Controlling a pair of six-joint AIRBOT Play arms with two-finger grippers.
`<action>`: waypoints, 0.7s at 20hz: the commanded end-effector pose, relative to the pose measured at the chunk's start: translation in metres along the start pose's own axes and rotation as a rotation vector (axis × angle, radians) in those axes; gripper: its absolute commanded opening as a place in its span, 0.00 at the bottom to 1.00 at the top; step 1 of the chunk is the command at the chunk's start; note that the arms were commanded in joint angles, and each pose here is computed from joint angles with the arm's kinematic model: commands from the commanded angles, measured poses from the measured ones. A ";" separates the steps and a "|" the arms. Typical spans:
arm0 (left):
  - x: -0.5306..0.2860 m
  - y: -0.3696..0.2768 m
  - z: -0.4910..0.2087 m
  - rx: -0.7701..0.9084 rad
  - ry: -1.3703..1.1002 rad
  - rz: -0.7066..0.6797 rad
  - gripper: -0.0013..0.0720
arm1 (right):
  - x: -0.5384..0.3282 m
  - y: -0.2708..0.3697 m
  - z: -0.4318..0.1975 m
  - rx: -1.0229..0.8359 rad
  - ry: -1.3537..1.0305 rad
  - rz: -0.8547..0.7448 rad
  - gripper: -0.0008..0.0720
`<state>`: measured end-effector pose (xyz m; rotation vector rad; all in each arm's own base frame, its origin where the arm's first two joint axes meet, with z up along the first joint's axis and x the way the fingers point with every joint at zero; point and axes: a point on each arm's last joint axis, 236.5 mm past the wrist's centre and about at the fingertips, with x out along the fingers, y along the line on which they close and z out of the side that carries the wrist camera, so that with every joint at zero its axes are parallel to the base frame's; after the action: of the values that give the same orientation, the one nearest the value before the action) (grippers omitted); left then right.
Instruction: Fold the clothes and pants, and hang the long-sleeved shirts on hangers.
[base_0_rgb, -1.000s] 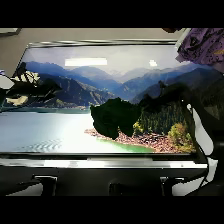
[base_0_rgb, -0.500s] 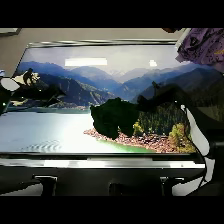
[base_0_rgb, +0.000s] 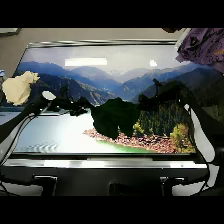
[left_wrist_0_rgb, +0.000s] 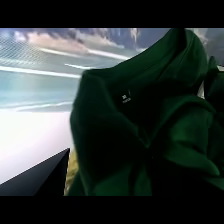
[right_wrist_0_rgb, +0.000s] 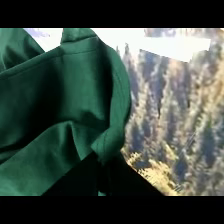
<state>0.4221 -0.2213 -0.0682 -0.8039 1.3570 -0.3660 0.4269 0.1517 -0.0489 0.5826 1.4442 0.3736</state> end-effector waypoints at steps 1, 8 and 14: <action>0.036 -0.005 -0.009 -0.019 0.007 -0.022 0.73 | -0.001 0.001 -0.006 -0.001 0.025 -0.002 0.06; -0.020 -0.020 0.039 0.039 -0.118 -0.049 0.04 | -0.054 0.005 0.022 -0.123 -0.132 -0.127 0.05; -0.250 -0.106 0.113 0.371 -0.516 0.044 0.04 | -0.270 0.121 0.076 -0.421 -0.686 -0.208 0.05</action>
<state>0.5022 -0.1490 0.0950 -0.6662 0.9482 -0.3937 0.4845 0.1055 0.1317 0.2731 0.9842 0.3177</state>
